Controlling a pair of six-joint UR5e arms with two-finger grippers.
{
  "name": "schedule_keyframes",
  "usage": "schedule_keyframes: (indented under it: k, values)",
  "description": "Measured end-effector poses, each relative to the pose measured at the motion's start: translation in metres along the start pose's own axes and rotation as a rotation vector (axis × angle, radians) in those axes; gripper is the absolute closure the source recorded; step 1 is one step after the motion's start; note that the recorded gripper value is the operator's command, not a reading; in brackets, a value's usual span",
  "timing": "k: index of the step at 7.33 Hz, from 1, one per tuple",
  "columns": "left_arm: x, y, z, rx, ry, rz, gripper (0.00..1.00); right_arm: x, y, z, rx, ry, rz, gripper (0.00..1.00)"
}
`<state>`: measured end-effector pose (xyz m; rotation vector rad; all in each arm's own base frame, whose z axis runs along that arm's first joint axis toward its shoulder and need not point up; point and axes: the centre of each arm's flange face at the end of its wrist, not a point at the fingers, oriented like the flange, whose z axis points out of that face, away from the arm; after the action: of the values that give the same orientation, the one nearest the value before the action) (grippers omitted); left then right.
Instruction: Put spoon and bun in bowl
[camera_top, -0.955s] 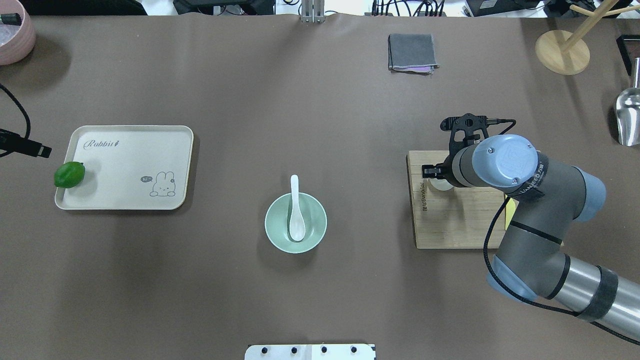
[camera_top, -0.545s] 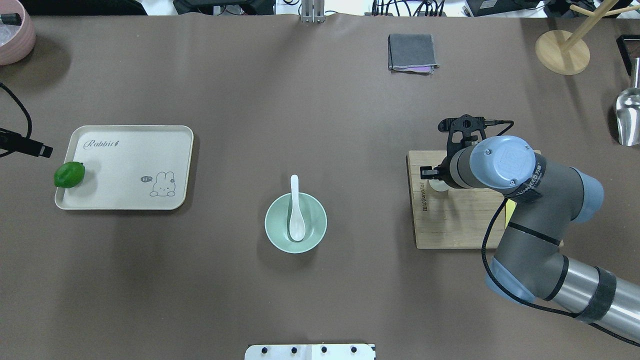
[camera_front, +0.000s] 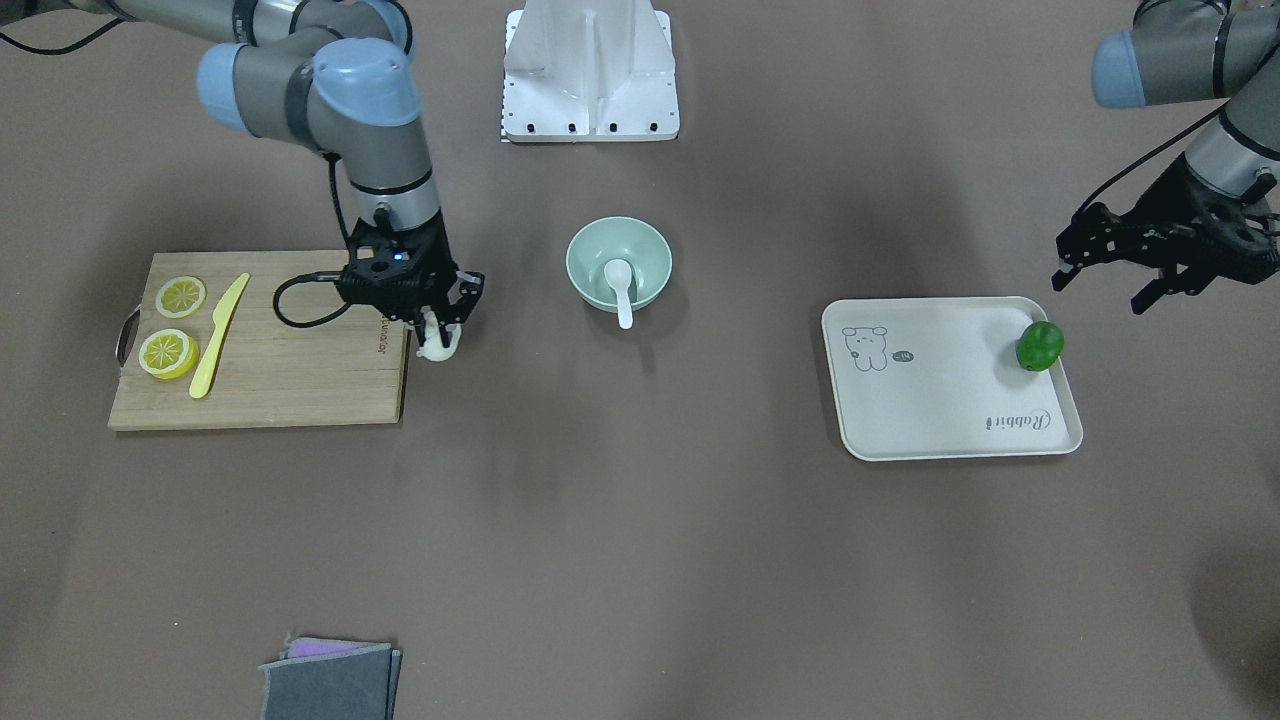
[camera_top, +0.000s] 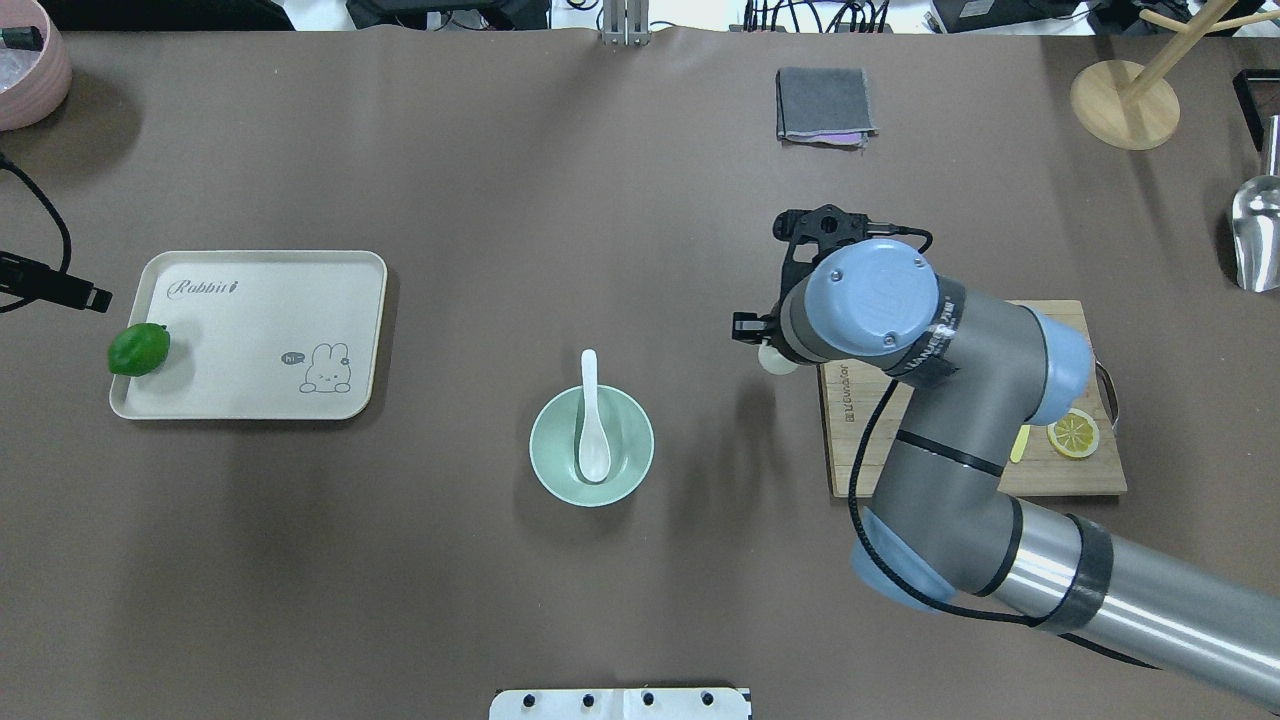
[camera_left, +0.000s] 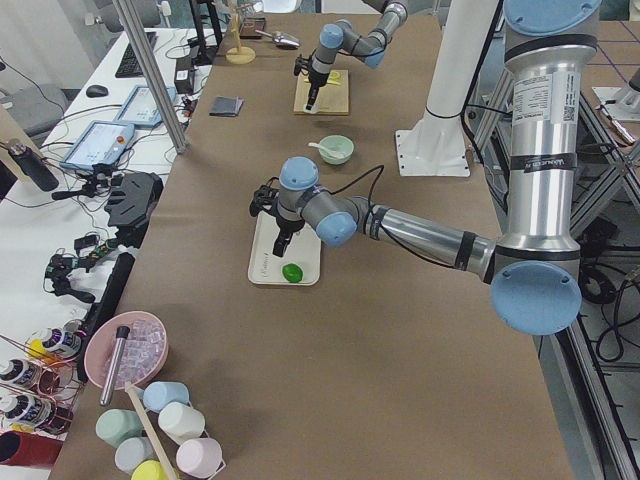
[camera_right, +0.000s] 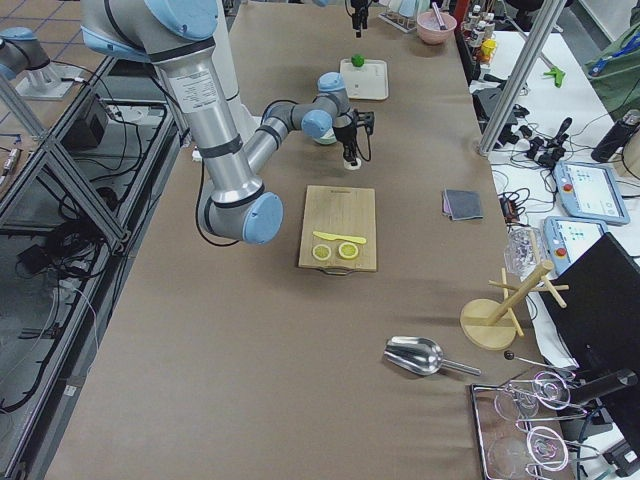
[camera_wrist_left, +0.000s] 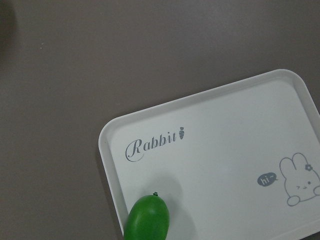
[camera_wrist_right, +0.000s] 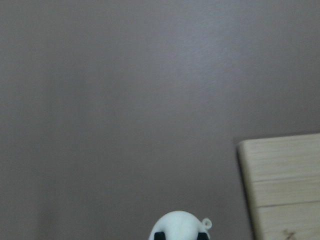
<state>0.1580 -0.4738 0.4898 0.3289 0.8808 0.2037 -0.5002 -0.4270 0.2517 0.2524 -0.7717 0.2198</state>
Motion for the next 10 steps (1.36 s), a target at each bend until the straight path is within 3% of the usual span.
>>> schedule_keyframes:
  k: [3,4,5,8,10]
  values:
    - [-0.001,0.000,0.002,-0.004,-0.002,-0.003,0.01,-0.100,0.059,-0.045,-0.031,-0.043,0.057,0.96]
    - [-0.003,0.000,0.004,-0.006,-0.002,-0.004,0.01,-0.114,0.081,-0.048,-0.038,-0.055,0.053,0.55]
    - [-0.003,0.000,0.005,-0.007,-0.002,-0.005,0.01,-0.124,0.096,-0.052,-0.039,-0.067,0.045,0.01]
    - [-0.005,0.000,0.007,-0.008,-0.002,-0.006,0.01,-0.138,0.107,-0.063,-0.018,-0.092,0.036,0.00]
    - [-0.007,0.001,0.008,-0.012,-0.006,-0.009,0.01,-0.145,0.095,-0.078,-0.008,-0.120,0.038,0.00]
